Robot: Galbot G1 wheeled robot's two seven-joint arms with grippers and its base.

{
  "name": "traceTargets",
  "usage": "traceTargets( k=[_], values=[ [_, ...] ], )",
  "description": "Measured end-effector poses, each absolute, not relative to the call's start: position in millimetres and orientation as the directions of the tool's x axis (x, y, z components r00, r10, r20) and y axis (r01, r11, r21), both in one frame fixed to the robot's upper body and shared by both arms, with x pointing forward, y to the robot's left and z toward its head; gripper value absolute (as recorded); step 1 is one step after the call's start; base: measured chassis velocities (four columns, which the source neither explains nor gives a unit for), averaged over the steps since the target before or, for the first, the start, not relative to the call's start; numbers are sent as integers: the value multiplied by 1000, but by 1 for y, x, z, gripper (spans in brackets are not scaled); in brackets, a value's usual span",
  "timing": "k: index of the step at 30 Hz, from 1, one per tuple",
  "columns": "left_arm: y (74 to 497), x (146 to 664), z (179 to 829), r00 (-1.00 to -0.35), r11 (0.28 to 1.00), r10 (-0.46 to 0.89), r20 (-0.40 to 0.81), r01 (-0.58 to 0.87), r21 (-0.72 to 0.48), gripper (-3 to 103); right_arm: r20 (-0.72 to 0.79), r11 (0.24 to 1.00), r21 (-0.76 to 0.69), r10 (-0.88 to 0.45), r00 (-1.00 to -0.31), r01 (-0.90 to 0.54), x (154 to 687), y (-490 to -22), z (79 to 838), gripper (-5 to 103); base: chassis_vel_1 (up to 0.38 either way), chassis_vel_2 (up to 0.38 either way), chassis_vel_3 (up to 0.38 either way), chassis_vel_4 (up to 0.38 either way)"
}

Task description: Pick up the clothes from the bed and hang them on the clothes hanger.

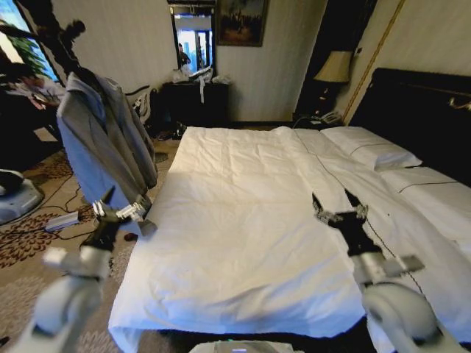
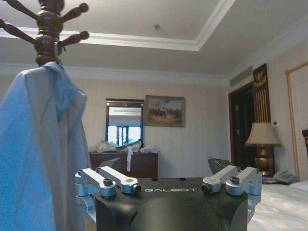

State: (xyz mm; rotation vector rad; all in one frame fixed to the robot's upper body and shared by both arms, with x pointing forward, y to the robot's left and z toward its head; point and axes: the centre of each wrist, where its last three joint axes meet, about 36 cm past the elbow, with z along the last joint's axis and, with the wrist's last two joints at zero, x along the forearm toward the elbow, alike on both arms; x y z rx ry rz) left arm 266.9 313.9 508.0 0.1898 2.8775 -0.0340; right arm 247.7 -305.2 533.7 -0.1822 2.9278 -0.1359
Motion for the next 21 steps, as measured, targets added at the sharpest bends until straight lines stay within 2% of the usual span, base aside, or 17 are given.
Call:
traceTargets(
  k=[5,8,11,15,21],
  values=[
    [302,256,510,-959,989,146,-243,143,28,100,-95,996,-82,-54,-994,-46,229,-300,536,100,0,0,0,0],
    [303,254,508,-965,990,143,-218,139,32,100,-92,997,-68,19,-996,25,226,-305,537,100,0,0,0,0],
    [306,251,503,-972,992,129,-194,128,21,100,-105,997,-64,34,-994,41,227,-306,538,100,0,0,0,0],
    [314,245,441,-995,995,70,-66,74,-67,100,-155,996,-62,49,-987,59,239,-323,490,100,0,0,0,0],
    [302,225,395,-998,987,62,-3,61,-152,100,-167,993,-101,43,-985,61,238,-321,447,100,0,0,0,0]
  ],
)
